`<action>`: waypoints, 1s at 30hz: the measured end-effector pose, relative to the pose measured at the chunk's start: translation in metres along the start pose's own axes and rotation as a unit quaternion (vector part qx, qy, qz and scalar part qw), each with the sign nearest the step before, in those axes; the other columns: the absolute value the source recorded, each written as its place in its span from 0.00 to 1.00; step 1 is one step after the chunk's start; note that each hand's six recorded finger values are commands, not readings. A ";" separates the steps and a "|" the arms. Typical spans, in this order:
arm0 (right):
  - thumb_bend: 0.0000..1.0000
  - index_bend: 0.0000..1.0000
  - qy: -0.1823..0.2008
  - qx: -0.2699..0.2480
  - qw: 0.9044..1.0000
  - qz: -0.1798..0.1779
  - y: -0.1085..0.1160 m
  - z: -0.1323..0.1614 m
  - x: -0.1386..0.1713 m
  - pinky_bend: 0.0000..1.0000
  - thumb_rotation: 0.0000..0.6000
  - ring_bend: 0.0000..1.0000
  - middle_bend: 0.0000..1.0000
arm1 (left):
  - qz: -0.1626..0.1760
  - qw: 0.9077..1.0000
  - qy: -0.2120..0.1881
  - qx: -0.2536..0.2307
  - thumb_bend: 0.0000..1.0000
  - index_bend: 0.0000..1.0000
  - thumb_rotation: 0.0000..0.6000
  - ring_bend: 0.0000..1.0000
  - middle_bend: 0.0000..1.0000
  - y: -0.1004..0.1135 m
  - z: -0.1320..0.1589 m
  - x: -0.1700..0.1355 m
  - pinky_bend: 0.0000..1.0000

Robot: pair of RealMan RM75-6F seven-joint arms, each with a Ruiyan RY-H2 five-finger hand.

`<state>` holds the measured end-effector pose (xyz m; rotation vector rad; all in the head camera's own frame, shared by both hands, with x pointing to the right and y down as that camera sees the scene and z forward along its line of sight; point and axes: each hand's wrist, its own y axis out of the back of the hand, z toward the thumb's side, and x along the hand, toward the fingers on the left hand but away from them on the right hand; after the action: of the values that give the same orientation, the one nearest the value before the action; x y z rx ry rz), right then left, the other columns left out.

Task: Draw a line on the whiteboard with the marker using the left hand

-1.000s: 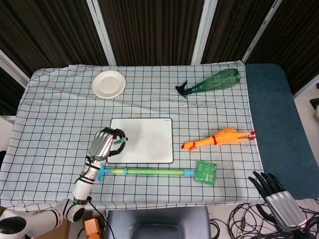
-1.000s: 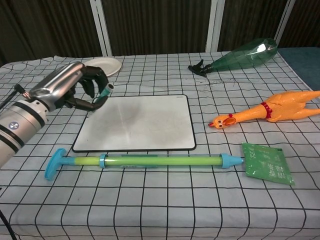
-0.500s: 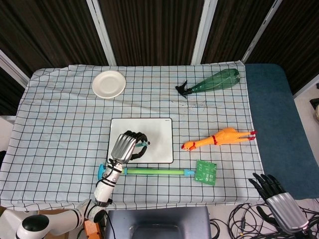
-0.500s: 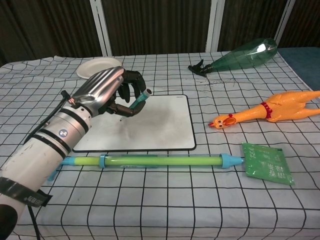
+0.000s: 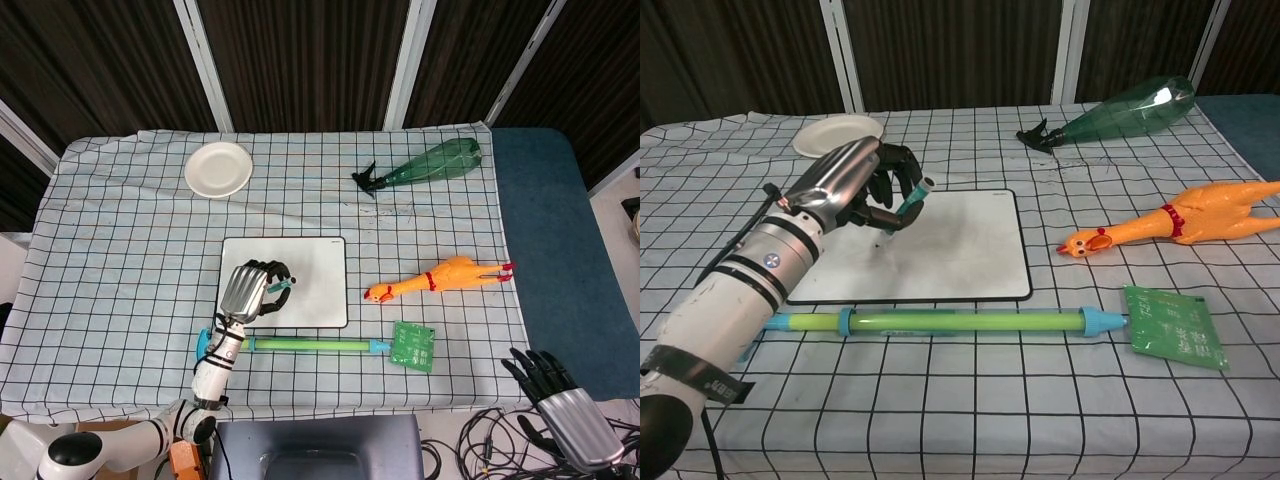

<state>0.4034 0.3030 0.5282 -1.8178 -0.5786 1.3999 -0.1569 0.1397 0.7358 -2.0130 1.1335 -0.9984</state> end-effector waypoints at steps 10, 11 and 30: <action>0.33 0.00 0.001 -0.013 1.000 0.006 -0.008 0.002 -0.005 0.07 1.00 0.00 0.00 | -0.004 1.000 0.001 0.002 0.57 0.77 1.00 0.56 0.78 -0.006 0.001 0.000 0.49; 0.33 0.00 0.001 -0.013 1.000 0.007 -0.008 0.002 -0.005 0.07 1.00 0.00 0.00 | -0.005 1.000 0.002 0.002 0.57 0.77 1.00 0.56 0.78 -0.007 0.000 0.000 0.49; 0.33 0.00 -0.001 -0.014 1.000 0.007 -0.008 0.002 -0.005 0.07 1.00 0.00 0.00 | -0.011 1.000 0.015 0.011 0.57 0.77 1.00 0.56 0.78 -0.009 -0.012 0.000 0.48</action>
<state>0.4009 0.3051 0.5372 -1.8455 -0.5907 1.4087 -0.1629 0.1425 0.7493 -2.0036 1.1144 -1.0491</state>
